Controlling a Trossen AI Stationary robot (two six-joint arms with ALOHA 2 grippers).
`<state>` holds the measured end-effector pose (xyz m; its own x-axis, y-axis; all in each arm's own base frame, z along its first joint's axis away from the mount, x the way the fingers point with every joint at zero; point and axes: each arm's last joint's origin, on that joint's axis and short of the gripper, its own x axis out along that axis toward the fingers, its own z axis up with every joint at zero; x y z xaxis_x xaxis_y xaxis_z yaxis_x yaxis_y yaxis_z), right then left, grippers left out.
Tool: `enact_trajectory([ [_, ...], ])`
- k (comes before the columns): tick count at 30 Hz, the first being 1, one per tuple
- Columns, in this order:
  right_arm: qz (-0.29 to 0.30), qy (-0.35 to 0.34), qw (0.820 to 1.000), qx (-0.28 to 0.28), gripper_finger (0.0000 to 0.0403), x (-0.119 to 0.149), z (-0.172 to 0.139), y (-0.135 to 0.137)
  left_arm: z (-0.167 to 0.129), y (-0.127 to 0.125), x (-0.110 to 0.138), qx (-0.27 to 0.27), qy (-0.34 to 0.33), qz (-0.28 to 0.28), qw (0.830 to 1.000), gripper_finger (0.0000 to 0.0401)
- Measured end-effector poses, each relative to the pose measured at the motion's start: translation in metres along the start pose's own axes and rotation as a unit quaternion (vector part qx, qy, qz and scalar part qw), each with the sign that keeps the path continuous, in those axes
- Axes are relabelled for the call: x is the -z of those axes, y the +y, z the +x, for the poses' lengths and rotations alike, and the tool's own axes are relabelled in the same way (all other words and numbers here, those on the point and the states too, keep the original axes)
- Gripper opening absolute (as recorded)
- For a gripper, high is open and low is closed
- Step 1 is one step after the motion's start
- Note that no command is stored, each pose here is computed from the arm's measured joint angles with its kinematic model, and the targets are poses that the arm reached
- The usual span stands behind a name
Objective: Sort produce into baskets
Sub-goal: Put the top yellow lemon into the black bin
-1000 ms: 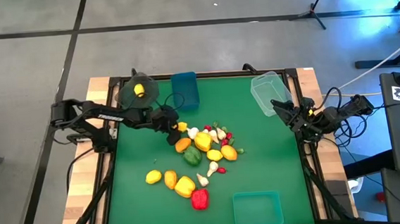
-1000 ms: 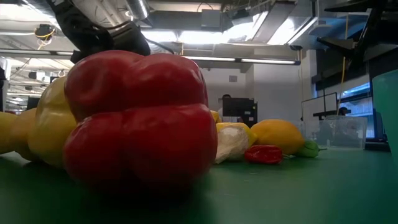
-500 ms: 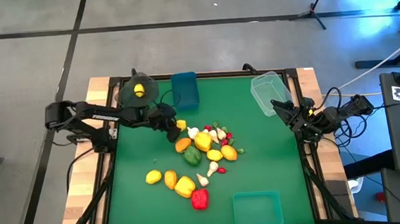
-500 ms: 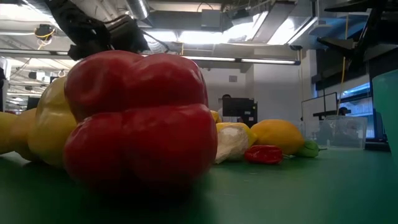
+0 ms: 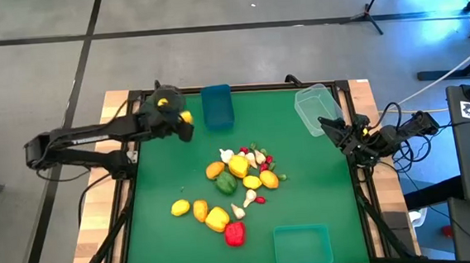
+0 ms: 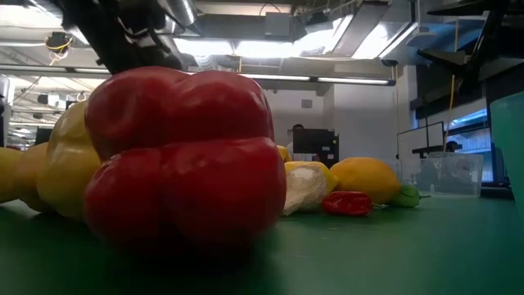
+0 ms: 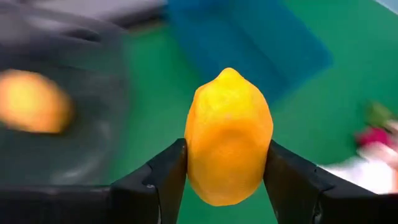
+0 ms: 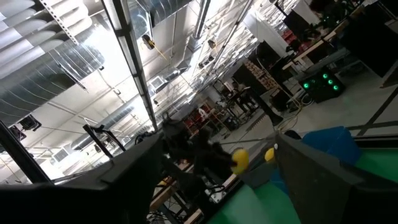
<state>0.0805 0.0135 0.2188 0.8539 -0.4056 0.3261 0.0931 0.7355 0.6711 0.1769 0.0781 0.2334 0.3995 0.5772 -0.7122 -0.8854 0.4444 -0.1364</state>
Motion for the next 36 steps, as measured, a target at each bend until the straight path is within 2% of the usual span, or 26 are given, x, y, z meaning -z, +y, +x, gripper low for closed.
enact_trajectory([
  [5, 0.000, -0.004, 1.000, 0.009, 0.0303, 0.000, 0.000, -0.001, 0.001, 0.018, -0.011, -0.062, -0.026, -0.033, 0.997, 0.0186],
  [10, 0.000, -0.004, 1.000, 0.010, 0.0303, 0.000, 0.000, -0.001, 0.016, 0.035, -0.018, -0.128, -0.016, -0.043, 0.991, 0.0186],
  [15, 0.000, -0.004, 1.000, 0.010, 0.0303, 0.000, 0.000, -0.001, 0.032, 0.047, -0.023, -0.167, 0.001, -0.044, 0.985, 0.0186],
  [21, 0.001, -0.005, 1.000, 0.010, 0.0303, 0.000, 0.000, -0.001, 0.053, 0.050, -0.028, -0.151, 0.014, -0.045, 0.987, 0.0185],
  [27, 0.002, -0.006, 1.000, 0.010, 0.0303, -0.001, 0.000, 0.000, 0.065, 0.054, -0.027, -0.160, 0.032, -0.053, 0.985, 0.0189],
  [36, 0.002, -0.007, 1.000, 0.010, 0.0303, -0.001, 0.000, 0.000, 0.068, 0.053, -0.027, -0.150, 0.037, -0.051, 0.987, 0.0234],
])
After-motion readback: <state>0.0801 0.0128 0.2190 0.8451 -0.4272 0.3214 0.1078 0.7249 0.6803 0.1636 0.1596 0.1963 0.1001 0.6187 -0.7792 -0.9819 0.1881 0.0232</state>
